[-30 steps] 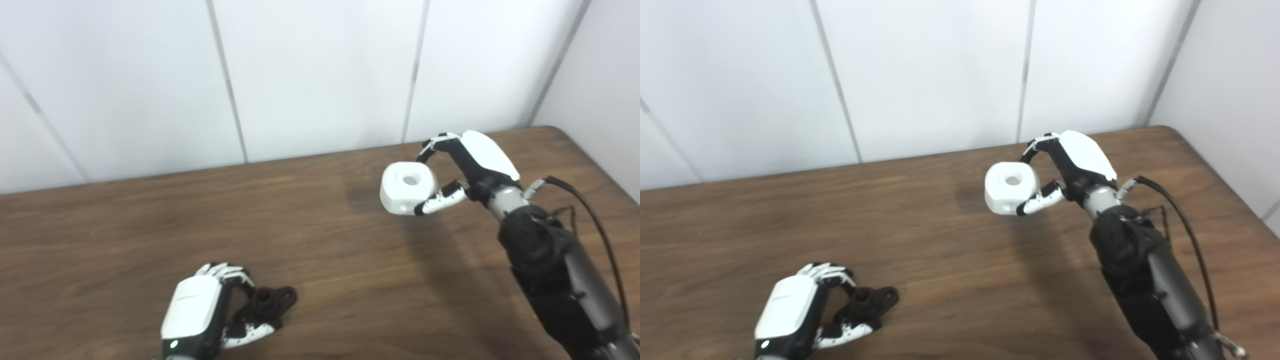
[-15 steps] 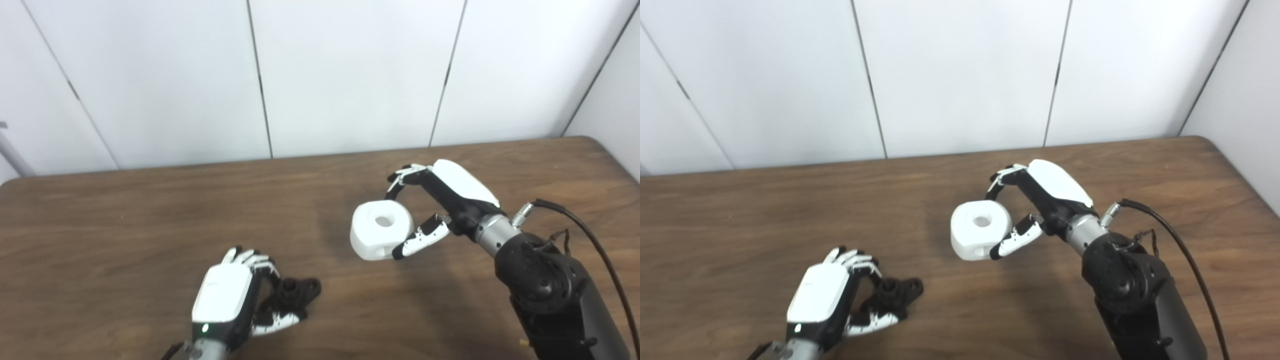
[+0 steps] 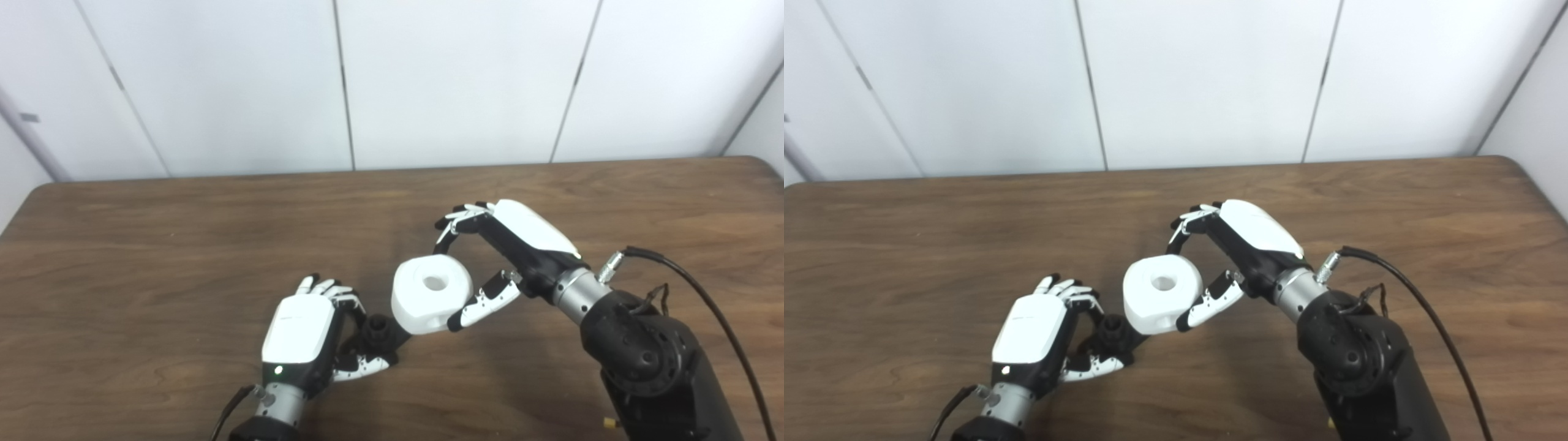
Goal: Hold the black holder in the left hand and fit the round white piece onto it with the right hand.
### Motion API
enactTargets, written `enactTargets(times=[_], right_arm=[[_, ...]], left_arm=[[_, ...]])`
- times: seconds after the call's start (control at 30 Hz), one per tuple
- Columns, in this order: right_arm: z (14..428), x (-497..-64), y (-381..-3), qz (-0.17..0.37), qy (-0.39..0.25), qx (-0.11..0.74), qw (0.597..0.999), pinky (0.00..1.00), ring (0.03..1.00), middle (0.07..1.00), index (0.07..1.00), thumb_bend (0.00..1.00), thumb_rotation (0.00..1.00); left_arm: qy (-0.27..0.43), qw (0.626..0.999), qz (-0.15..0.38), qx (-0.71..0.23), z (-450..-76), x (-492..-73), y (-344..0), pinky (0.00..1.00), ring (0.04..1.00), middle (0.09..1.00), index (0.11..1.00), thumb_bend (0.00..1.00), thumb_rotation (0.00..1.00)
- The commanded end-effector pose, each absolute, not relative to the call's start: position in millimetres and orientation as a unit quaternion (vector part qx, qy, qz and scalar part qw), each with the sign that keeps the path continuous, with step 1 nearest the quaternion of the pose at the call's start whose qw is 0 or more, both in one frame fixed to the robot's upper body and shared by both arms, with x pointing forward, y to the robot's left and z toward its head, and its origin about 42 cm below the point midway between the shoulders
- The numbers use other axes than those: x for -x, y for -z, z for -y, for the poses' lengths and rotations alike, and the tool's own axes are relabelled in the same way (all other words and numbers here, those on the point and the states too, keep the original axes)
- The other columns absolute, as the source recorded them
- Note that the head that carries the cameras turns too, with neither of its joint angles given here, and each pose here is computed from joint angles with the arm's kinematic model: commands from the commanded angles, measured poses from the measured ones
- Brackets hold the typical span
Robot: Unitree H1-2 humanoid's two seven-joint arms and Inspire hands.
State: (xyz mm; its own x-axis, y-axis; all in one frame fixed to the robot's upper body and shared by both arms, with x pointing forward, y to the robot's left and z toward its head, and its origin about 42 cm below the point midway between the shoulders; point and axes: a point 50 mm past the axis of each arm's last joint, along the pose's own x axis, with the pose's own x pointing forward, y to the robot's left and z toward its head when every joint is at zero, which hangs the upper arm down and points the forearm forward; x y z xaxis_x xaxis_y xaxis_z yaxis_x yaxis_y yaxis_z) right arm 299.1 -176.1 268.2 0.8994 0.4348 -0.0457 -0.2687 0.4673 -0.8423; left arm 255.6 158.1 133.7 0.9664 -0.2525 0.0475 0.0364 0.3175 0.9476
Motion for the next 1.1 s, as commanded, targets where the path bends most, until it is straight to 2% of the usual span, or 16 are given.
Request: enactTargets(times=[0.0, 0.6, 1.07], right_arm=[[169.6, -300.0, -285.2, 0.125, -0.197, 0.469, 0.852, 1.0, 0.926, 0.823, 0.481, 0.53, 0.14], [157.6, -311.8, -289.1, 0.138, -0.204, 0.464, 0.851, 1.0, 0.936, 0.816, 0.48, 0.53, 0.14], [165.1, -317.0, -282.1, 0.138, -0.201, 0.473, 0.847, 1.0, 0.93, 0.813, 0.481, 0.53, 0.14]], left_arm=[[0.121, 0.797, 0.075, -0.587, -147.7, -253.6, -124.2, 0.96, 0.858, 0.763, 0.485, 0.52, 0.05], [0.133, 0.795, 0.057, -0.589, -139.2, -255.7, -122.9, 0.96, 0.868, 0.78, 0.486, 0.52, 0.06], [0.121, 0.853, 0.02, -0.507, -139.5, -259.9, -122.9, 0.93, 0.852, 0.772, 0.485, 0.52, 0.05]])
